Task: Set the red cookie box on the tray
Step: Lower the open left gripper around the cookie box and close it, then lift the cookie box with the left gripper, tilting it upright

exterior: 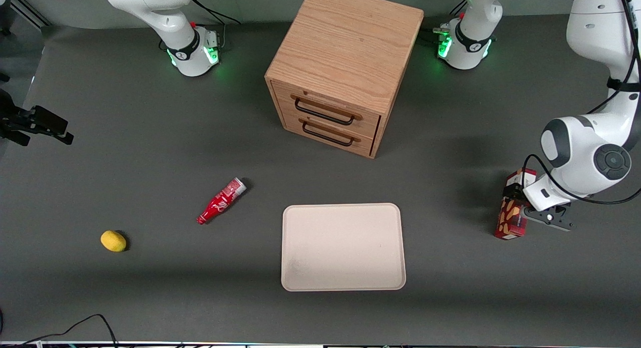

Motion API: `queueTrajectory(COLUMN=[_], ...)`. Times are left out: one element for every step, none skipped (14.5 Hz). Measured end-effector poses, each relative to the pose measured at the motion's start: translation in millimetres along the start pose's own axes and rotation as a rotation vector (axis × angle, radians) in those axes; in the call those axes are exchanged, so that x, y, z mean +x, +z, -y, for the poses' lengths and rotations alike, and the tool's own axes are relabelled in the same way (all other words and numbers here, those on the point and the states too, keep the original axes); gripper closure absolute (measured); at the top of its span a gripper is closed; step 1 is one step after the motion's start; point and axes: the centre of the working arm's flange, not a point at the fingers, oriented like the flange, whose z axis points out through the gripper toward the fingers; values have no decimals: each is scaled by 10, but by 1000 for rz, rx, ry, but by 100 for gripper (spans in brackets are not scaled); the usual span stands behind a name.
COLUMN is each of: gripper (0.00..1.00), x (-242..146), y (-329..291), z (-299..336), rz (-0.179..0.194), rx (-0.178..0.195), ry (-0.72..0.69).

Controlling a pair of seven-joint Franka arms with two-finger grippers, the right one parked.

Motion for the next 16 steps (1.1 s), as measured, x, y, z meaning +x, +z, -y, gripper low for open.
queueTrajectory(gripper=[0,1,2,2,8,8,15,25,39,49,59,63,63,63,63,63], x=[-12,-21,-25,-27,-29,-30,-30,-30,-30,-30,-29,-30,-30,-27,-17,2], y=[33,49,55,58,59,60,60,60,60,60,57,54,54,52,37,-9], z=[-6,-10,-12,-13,-13,-12,-12,-11,-11,-11,-9,-6,-6,-8,-18,-38], rz=[-2,-2,-4,-4,-4,-4,-5,-7,-8,-9,-10,-10,-11,-11,-13,-16], rx=[1,1,2,1,1,1,-1,-3,-6,-7,-8,-8,-8,-8,-9,-10], ry=[2,3,4,4,5,4,2,2,4,6,8,8,9,9,11,14])
